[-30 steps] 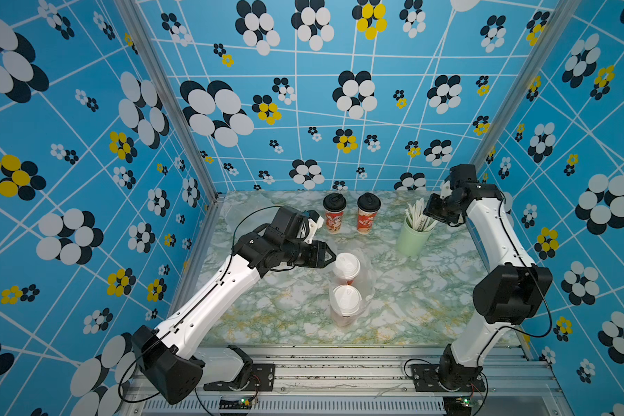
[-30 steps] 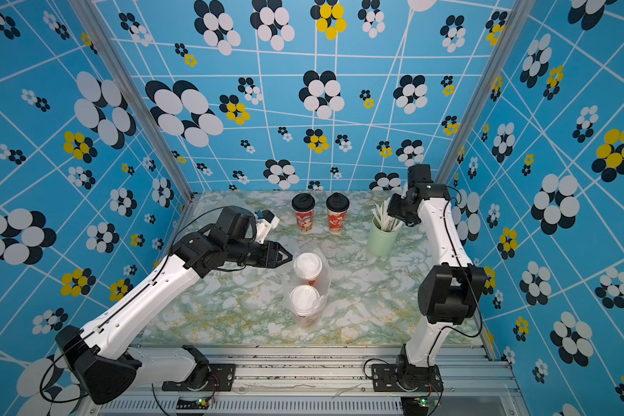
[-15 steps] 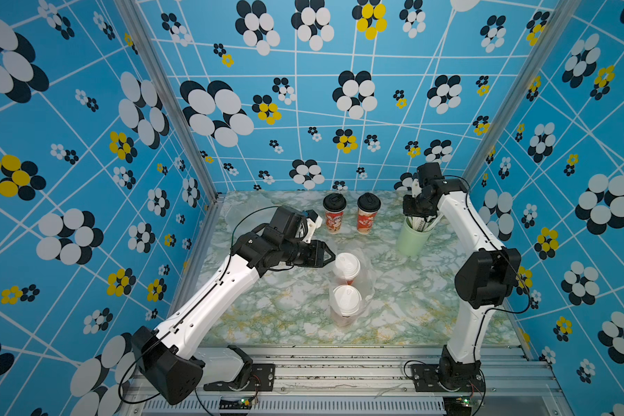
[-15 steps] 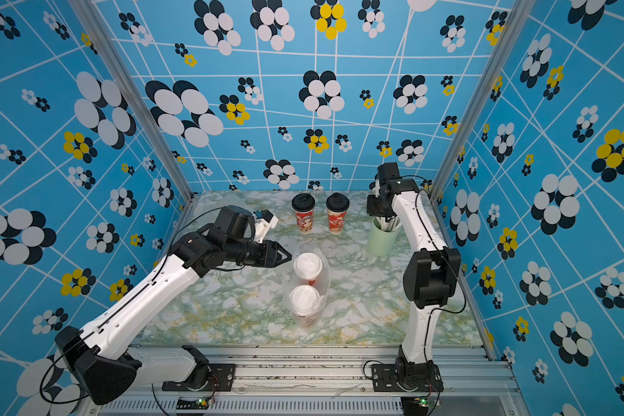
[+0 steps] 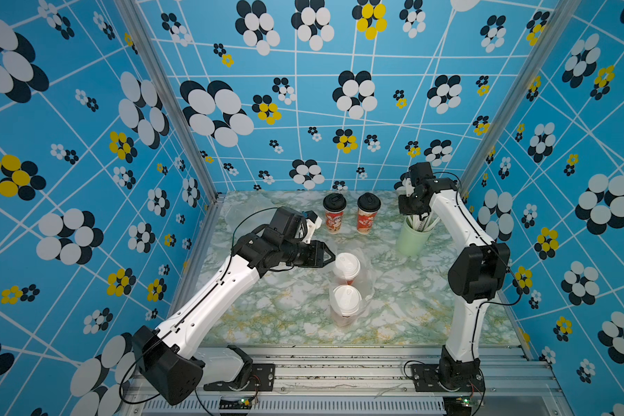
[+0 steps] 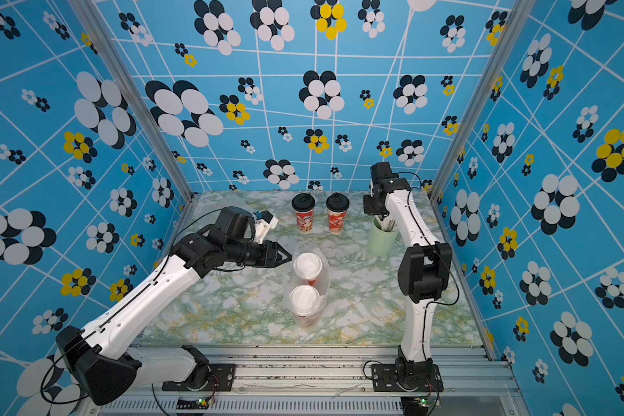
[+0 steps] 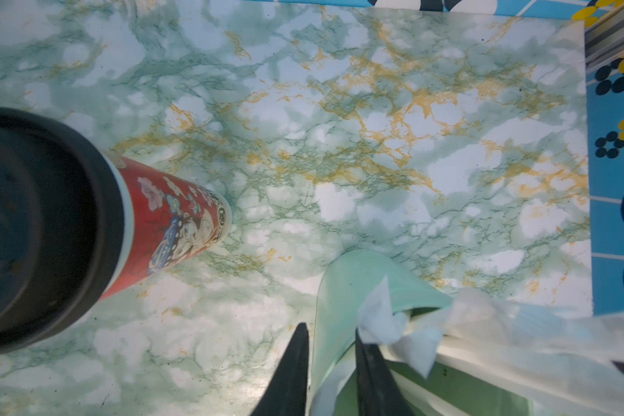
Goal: Pack milk tea into plastic carrier bags
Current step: Pick up the straw from the container.
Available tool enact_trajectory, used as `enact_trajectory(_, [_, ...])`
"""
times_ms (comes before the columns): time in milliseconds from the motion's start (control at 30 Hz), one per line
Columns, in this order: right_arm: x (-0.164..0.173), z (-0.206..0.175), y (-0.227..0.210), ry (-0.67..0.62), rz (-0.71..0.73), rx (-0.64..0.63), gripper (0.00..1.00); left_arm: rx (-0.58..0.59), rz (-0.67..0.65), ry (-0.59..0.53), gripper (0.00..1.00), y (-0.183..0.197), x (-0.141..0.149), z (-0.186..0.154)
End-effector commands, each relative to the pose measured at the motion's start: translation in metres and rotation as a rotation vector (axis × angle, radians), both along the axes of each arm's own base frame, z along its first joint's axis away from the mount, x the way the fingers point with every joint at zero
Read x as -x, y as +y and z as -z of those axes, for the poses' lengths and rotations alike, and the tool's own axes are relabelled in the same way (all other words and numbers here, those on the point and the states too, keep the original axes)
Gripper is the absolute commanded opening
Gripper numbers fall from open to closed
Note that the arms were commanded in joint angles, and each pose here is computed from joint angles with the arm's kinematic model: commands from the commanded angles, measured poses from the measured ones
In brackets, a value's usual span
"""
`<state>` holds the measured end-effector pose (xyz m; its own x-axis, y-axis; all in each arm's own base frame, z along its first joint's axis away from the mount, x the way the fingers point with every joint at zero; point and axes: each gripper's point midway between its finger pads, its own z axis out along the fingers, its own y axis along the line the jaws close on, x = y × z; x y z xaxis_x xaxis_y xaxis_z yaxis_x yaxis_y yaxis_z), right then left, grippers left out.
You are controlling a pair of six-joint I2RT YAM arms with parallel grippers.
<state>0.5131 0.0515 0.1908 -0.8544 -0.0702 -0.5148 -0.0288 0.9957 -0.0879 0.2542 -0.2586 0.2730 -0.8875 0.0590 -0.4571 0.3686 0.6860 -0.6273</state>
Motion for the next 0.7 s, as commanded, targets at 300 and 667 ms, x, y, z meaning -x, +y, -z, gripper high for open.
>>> enact_trajectory(300, [0.004, 0.007, -0.024, -0.01, 0.046, 0.132, 0.21, 0.036, -0.001, -0.001, 0.48, 0.001, 0.002, -0.003])
enact_trajectory(667, [0.005, -0.005, -0.023, -0.051, 0.058, 0.119, 0.12, 0.045, -0.001, -0.003, 0.48, 0.0, 0.001, -0.007])
